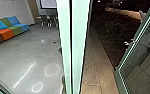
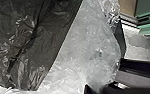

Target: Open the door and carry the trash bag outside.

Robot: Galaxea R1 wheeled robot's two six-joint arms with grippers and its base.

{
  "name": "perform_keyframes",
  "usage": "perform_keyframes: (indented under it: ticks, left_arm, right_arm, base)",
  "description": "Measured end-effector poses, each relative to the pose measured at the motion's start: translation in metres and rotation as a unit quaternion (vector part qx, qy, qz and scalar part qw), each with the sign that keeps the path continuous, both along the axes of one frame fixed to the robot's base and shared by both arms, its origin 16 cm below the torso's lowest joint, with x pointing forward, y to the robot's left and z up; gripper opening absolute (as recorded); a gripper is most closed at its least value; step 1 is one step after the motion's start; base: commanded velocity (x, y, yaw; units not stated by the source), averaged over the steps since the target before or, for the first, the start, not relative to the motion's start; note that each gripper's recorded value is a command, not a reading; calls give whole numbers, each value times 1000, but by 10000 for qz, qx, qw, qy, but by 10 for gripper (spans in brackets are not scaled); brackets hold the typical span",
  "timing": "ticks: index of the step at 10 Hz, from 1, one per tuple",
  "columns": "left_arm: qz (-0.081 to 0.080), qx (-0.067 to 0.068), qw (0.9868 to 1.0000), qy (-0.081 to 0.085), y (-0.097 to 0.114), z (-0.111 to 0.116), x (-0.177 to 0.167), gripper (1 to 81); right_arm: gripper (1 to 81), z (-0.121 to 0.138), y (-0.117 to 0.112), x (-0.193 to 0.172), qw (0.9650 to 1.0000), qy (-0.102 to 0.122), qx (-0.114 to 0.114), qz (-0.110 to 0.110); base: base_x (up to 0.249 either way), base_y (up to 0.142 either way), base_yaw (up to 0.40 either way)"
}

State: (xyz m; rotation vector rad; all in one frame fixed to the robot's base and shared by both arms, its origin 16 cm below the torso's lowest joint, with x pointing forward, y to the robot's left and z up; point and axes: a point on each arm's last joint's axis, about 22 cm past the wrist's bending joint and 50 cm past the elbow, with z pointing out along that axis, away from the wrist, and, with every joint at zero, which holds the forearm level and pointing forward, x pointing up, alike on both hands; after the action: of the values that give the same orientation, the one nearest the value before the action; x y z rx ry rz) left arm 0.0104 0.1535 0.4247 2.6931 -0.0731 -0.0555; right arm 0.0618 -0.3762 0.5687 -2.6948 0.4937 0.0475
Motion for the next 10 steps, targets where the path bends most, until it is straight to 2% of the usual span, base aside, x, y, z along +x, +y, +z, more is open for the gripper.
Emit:
perform_keyframes:
  ticks: [1,3,5,6,9,10]
  left_arm:
    - [-2,1,10000,-1,0,0,0,10]
    - [-3,0,10000,-10,0,0,0,10]
    - [-5,0,9999,-107,-1,1,7,10]
    - [-13,27,9997,-238,1,2,17,10]
    - [-17,92,9972,-742,4,8,56,10]
    - [-18,92,9967,-802,4,9,60,10]
  right_arm:
    - [811,-15,5,-25,9999,33,59,-127]
    - [811,-39,24,-51,9993,-68,191,-316]
    - [811,-59,78,-60,9973,-269,515,-450]
    - [811,-65,97,-61,9961,-413,614,-471]
    - [811,-81,112,-62,9945,-815,549,-359]
    - [811,-84,123,-58,9935,-911,591,-327]
  base:
    - [0,0,0]
    - [0,0,0]
    - [0,0,0]
    - [0,0,0]
    - [0,0,0]
    - [0,0,0]
